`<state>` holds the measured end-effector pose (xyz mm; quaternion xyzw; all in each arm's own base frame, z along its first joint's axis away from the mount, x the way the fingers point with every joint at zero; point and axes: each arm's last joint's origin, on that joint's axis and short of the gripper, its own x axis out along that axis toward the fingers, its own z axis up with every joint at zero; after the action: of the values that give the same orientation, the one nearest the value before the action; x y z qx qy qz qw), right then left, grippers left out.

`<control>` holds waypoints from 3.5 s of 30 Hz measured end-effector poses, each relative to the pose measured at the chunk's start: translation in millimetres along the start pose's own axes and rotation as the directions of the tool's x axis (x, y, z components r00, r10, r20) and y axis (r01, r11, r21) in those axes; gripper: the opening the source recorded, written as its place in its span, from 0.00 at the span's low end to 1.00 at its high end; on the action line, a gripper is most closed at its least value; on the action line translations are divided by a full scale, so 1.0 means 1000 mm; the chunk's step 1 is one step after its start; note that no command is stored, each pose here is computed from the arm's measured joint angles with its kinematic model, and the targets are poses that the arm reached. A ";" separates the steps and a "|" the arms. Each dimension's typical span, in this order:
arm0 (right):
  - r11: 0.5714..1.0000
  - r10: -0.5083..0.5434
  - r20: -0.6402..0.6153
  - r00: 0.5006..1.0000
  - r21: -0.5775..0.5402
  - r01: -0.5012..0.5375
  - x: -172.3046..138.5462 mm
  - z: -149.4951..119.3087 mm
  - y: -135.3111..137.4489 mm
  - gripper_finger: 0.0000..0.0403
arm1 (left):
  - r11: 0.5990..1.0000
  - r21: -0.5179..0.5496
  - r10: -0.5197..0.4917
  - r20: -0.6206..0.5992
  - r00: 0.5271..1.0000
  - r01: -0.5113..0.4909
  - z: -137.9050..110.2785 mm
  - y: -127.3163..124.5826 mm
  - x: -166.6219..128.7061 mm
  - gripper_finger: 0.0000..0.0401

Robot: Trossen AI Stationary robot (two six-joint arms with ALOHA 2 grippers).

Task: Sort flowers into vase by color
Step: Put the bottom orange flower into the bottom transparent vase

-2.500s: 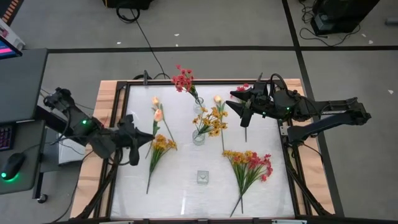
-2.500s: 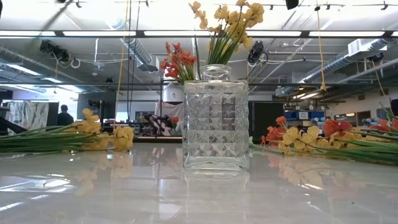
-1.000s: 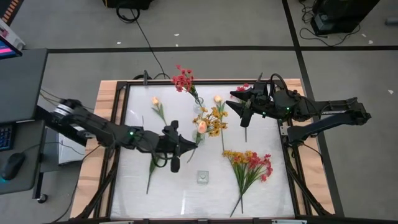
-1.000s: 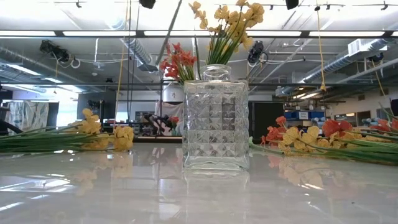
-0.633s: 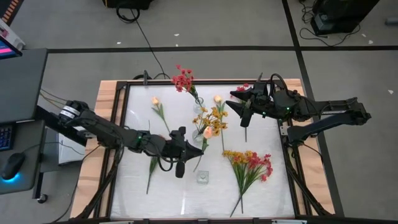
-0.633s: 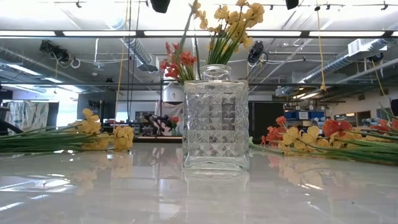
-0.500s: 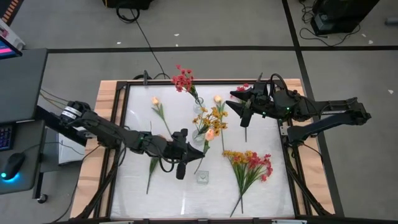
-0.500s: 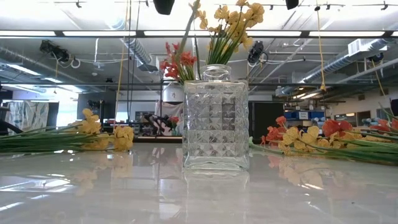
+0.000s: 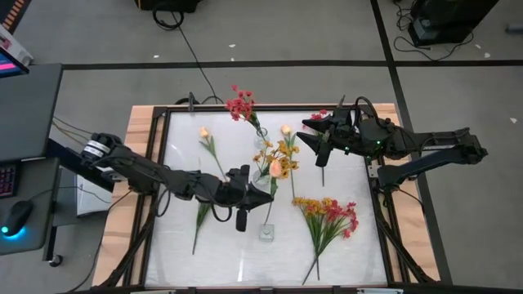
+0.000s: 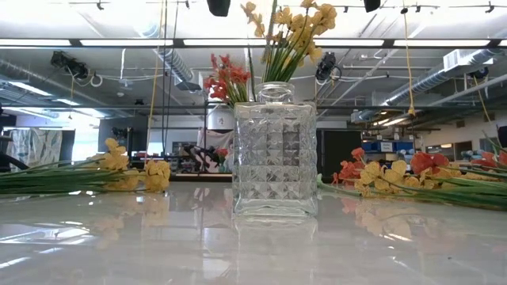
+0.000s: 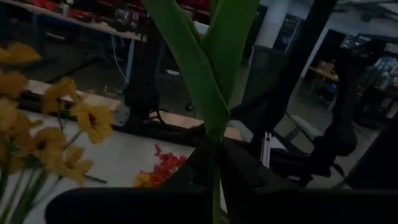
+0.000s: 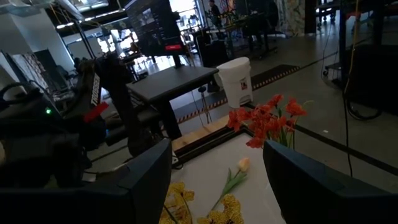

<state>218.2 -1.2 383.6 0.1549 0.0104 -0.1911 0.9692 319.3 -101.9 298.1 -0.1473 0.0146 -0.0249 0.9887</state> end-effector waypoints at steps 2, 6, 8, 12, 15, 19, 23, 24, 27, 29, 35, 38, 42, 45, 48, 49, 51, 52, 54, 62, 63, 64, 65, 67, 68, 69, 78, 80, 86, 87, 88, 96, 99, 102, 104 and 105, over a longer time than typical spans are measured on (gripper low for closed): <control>1.000 0.000 0.001 1.000 0.000 0.000 0.000 0.000 0.000 0.65 | 0.999 -0.004 -0.047 0.000 0.999 0.047 -0.003 -0.001 0.003 0.06; 1.000 0.003 0.007 1.000 0.004 -0.003 0.000 0.001 0.000 0.65 | 0.996 -0.015 -0.086 -0.033 0.996 0.085 -0.009 -0.005 0.005 0.06; 1.000 0.003 0.008 1.000 0.003 -0.003 0.000 0.001 0.000 0.65 | 0.996 -0.023 -0.090 -0.036 0.995 0.089 -0.012 -0.006 0.006 0.06; 1.000 0.003 0.010 1.000 0.004 -0.003 0.000 0.001 0.000 0.65 | 0.996 -0.023 -0.088 -0.039 0.995 0.087 -0.014 -0.006 0.008 0.06; 1.000 0.005 0.014 1.000 0.006 -0.005 0.000 0.002 0.000 0.65 | 0.997 -0.018 -0.081 -0.055 0.995 0.080 -0.019 -0.004 0.010 0.06; 1.000 0.005 0.014 1.000 0.006 -0.005 0.000 0.002 0.000 0.65 | 0.997 -0.019 -0.079 -0.054 0.995 0.078 -0.021 -0.004 0.012 0.06; 1.000 0.005 0.014 1.000 0.007 -0.005 0.000 0.002 0.000 0.65 | 0.997 0.011 -0.072 -0.052 0.996 0.073 -0.020 -0.002 0.013 0.06; 1.000 0.005 0.013 1.000 0.006 -0.005 0.000 0.002 0.000 0.65 | 0.997 0.012 -0.069 -0.051 0.996 0.070 -0.020 -0.001 0.013 0.06; 1.000 0.005 0.014 1.000 0.006 -0.005 0.000 0.002 0.000 0.65 | 0.998 0.011 -0.054 -0.043 0.998 0.055 -0.018 0.003 0.014 0.06; 1.000 0.005 0.013 1.000 0.006 -0.005 0.000 0.002 0.000 0.65 | 0.999 0.011 -0.045 -0.041 0.998 0.046 -0.018 0.005 0.015 0.06; 1.000 0.005 0.013 1.000 0.006 -0.005 0.000 0.002 0.000 0.65 | 0.999 0.010 -0.036 -0.038 0.999 0.036 -0.017 0.008 0.015 0.06; 1.000 0.005 0.013 1.000 0.006 -0.005 0.000 0.002 0.000 0.65 | 0.999 0.000 -0.033 -0.042 0.999 0.033 -0.017 0.009 0.016 0.06; 1.000 0.005 0.013 1.000 0.006 -0.005 0.000 0.002 0.000 0.65 | 0.999 -0.029 -0.028 -0.066 0.997 0.026 -0.019 0.009 0.015 0.06; 1.000 0.005 0.013 1.000 0.006 -0.005 0.000 0.002 0.000 0.65 | 0.999 -0.037 -0.027 -0.077 0.997 0.024 -0.020 0.009 0.015 0.06; 1.000 0.005 0.013 1.000 0.006 -0.005 0.000 0.002 0.000 0.65 | 0.999 -0.038 -0.025 -0.083 0.996 0.022 -0.021 0.009 0.015 0.06; 1.000 0.005 0.013 1.000 0.006 -0.005 0.000 0.002 0.000 0.65 | 0.999 -0.038 -0.024 -0.088 0.996 0.021 -0.021 0.010 0.015 0.06; 1.000 0.005 0.013 1.000 0.006 -0.005 0.000 0.002 0.000 0.65 | 0.999 -0.037 -0.023 -0.092 0.995 0.020 -0.022 0.009 0.015 0.06; 1.000 0.005 0.013 1.000 0.006 -0.005 0.000 0.002 0.000 0.65 | 0.999 -0.037 -0.024 -0.094 0.995 0.021 -0.023 0.009 0.016 0.06; 1.000 0.005 0.013 1.000 0.006 -0.005 0.000 0.002 0.000 0.65 | 0.999 -0.036 -0.024 -0.100 0.995 0.021 -0.026 0.009 0.017 0.06; 1.000 0.005 0.013 1.000 0.006 -0.005 0.000 0.002 0.000 0.65 | 0.998 -0.052 -0.030 -0.138 0.990 0.023 -0.033 0.004 0.017 0.06; 1.000 0.005 0.013 1.000 0.006 -0.005 0.000 0.002 0.000 0.65 | 0.998 -0.052 -0.030 -0.139 0.990 0.023 -0.033 0.004 0.017 0.06; 1.000 0.005 0.013 1.000 0.006 -0.005 0.000 0.002 0.000 0.65 | 0.999 -0.051 -0.028 -0.144 0.989 0.021 -0.034 0.005 0.016 0.06; 1.000 0.005 0.013 1.000 0.006 -0.005 0.000 0.001 0.000 0.65 | 0.998 -0.053 -0.027 -0.147 0.989 0.020 -0.034 0.005 0.016 0.06; 1.000 0.005 0.013 1.000 0.006 -0.005 0.000 0.002 0.000 0.65 | 0.998 -0.064 -0.023 -0.158 0.987 0.013 -0.035 0.005 0.016 0.06; 1.000 0.005 0.013 1.000 0.006 -0.005 0.000 0.002 0.000 0.65 | 0.997 -0.071 -0.021 -0.164 0.986 0.009 -0.036 0.005 0.016 0.06; 1.000 0.005 0.013 1.000 0.006 -0.005 0.000 0.002 0.000 0.65 | 0.997 -0.075 -0.017 -0.174 0.985 0.004 -0.037 0.006 0.016 0.06; 1.000 0.005 0.013 1.000 0.006 -0.005 0.000 0.002 0.000 0.65 | 0.998 -0.057 0.004 -0.239 0.971 -0.018 -0.043 0.007 0.014 0.07; 1.000 0.005 0.013 1.000 0.006 -0.005 0.000 0.002 0.000 0.65 | 0.998 -0.057 0.000 -0.240 0.971 -0.015 -0.044 0.006 0.014 0.10; 1.000 0.005 0.013 1.000 0.006 -0.005 0.000 0.001 0.000 0.65 | 0.998 -0.056 -0.003 -0.244 0.970 -0.011 -0.044 0.004 0.014 0.19; 1.000 0.005 0.013 1.000 0.006 -0.005 0.000 0.002 0.000 0.65 | 0.998 -0.055 -0.003 -0.245 0.969 -0.011 -0.045 0.004 0.014 0.20; 1.000 0.005 0.013 1.000 0.006 -0.005 0.000 0.002 0.000 0.65 | 0.998 -0.054 -0.002 -0.249 0.969 -0.012 -0.045 0.004 0.013 0.22; 1.000 0.005 0.013 1.000 0.006 -0.005 0.000 0.002 0.000 0.65 | 0.999 -0.037 0.009 -0.311 0.950 -0.022 -0.051 0.006 0.012 0.30; 1.000 0.005 0.013 1.000 0.006 -0.005 0.000 0.002 0.000 0.65 | 0.999 -0.031 0.012 -0.340 0.940 -0.024 -0.053 0.007 0.011 0.32; 1.000 0.005 0.013 1.000 0.006 -0.005 0.000 0.002 0.000 0.65 | 0.999 -0.015 0.030 -0.387 0.922 -0.039 -0.058 0.009 0.009 0.34; 1.000 0.005 0.013 1.000 0.006 -0.005 0.000 0.002 0.000 0.65 | 0.999 -0.004 0.043 -0.417 0.908 -0.049 -0.061 0.010 0.008 0.35; 1.000 0.005 0.013 1.000 0.006 -0.005 0.000 0.002 0.000 0.65 | 0.999 0.000 0.049 -0.430 0.901 -0.054 -0.062 0.011 0.007 0.35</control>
<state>218.1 -1.2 385.2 0.1566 0.0030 -0.1897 0.9693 324.7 -109.7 235.4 -0.1436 0.2363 -0.0306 0.9605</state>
